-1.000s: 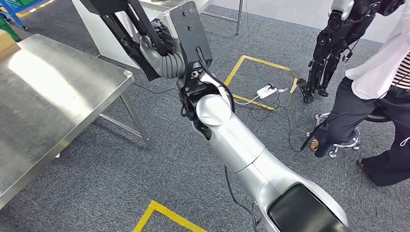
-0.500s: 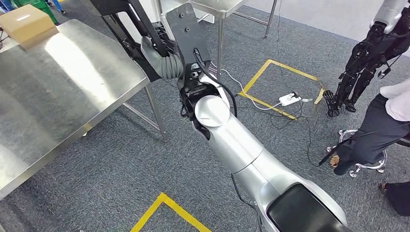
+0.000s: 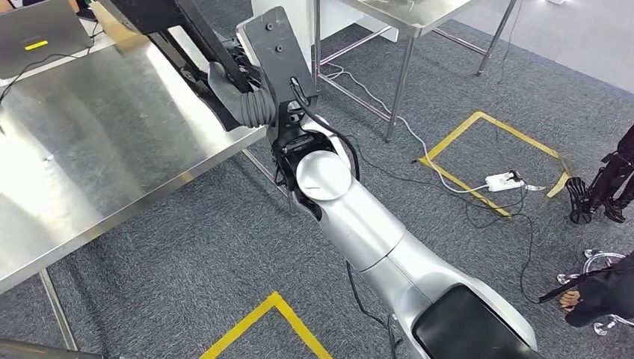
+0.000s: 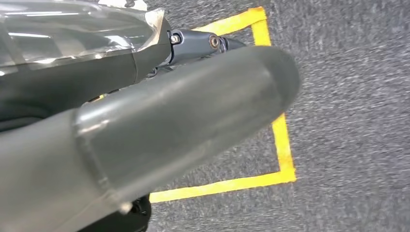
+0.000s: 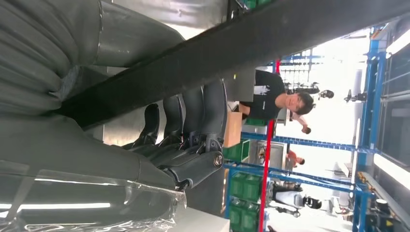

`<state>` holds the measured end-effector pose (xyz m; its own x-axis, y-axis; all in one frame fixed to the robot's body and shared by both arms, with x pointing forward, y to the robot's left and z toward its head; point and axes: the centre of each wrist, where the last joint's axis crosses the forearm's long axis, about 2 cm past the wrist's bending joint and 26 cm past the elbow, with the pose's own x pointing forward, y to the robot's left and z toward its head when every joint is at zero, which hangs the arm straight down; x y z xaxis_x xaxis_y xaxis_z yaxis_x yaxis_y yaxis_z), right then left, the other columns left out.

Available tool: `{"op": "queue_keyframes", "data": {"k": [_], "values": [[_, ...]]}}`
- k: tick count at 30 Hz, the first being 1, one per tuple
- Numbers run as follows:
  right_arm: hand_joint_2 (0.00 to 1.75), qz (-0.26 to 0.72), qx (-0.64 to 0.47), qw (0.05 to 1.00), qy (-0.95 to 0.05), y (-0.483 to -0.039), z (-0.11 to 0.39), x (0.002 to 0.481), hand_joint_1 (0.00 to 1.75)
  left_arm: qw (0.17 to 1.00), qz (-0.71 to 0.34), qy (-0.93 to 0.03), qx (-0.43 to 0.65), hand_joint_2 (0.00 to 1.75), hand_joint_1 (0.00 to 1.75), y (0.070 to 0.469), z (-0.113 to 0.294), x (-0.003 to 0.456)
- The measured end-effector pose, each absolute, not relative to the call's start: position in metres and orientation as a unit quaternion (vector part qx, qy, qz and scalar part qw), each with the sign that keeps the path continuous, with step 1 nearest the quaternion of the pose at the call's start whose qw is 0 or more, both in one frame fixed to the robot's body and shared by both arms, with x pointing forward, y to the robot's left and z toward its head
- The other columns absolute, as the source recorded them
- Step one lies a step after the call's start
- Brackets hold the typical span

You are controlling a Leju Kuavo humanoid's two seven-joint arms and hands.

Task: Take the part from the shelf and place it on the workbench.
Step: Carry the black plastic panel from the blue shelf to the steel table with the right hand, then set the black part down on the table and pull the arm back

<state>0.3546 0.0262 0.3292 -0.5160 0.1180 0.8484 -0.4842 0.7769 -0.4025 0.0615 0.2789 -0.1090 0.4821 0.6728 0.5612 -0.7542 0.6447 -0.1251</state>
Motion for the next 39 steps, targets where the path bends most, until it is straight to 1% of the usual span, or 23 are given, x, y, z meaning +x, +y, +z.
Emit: {"op": "queue_keyframes", "data": {"k": [24, 39], "values": [[1.75, 0.323, 0.122, 0.485, -0.803, 0.034, 0.325, 0.347, 1.75, 0.869, 0.39, -0.297, 0.071, 0.0, 0.0, 0.288, -0.109, 0.063], [1.75, 0.346, 0.098, 0.463, -0.81, 0.039, 0.332, 0.346, 1.75, 0.874, 0.38, -0.295, 0.071, 0.0, 0.0, 0.289, -0.109, 0.06]]}}
